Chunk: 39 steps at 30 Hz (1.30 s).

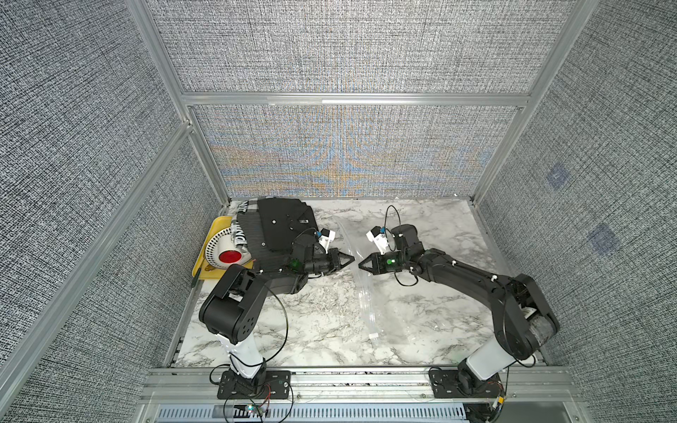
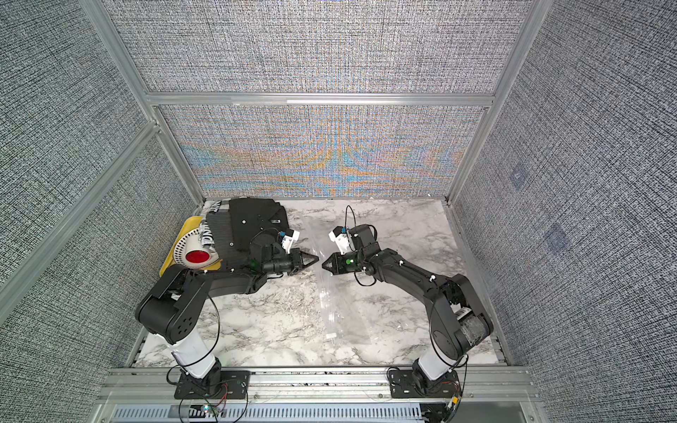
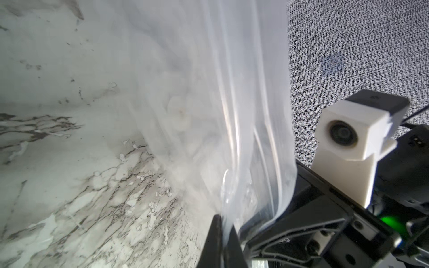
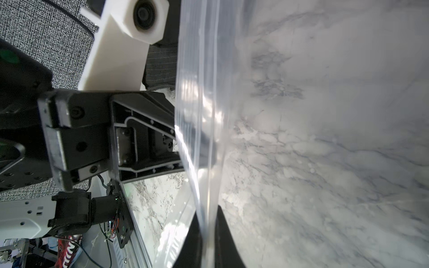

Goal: Place the folded shirt into the vacuum bag
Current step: Open the vacuum bag at the center of the board.

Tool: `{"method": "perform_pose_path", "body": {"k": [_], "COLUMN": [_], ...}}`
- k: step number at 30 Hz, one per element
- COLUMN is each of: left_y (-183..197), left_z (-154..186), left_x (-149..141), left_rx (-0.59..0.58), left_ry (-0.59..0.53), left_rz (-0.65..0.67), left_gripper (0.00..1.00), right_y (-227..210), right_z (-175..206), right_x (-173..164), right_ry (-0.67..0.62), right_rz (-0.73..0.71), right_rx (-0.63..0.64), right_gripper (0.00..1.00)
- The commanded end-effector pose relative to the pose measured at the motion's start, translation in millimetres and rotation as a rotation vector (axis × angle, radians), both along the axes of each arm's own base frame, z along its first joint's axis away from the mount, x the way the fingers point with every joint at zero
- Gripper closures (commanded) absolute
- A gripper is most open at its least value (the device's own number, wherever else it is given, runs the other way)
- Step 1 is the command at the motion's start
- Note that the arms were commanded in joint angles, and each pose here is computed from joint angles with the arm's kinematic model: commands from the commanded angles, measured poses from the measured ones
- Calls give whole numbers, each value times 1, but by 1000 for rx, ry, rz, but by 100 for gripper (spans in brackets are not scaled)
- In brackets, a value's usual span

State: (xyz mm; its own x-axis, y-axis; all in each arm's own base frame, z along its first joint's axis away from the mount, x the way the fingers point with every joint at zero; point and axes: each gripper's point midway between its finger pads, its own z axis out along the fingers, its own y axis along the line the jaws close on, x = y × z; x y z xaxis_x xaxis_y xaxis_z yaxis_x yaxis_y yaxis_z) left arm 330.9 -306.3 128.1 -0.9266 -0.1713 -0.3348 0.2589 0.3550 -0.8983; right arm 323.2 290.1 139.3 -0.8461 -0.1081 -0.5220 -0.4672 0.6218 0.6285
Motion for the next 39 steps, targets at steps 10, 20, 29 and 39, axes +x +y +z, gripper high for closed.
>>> {"method": "perform_pose_path", "body": {"k": [10,20,29,39], "left_y": [17,0,-9,2], "left_z": [3,10,17,6], "left_x": [-2,-5,-3,-5], "left_rx": [226,242,140,221], "left_ry": [-32,-21,16,24], "left_rz": [39,35,48,72], "left_gripper": [100,100,100,100], "right_y": [-33,-5,-9,-60], "right_z": [47,73,33,28], "right_x": [16,-2,-8,-1], "right_ry": [-258,-487,-463,-415], "right_rz": [-220,-300,-348,-530], "right_rx": [-236,-531,-702,-867], "right_gripper": [28,27,37,63]}}
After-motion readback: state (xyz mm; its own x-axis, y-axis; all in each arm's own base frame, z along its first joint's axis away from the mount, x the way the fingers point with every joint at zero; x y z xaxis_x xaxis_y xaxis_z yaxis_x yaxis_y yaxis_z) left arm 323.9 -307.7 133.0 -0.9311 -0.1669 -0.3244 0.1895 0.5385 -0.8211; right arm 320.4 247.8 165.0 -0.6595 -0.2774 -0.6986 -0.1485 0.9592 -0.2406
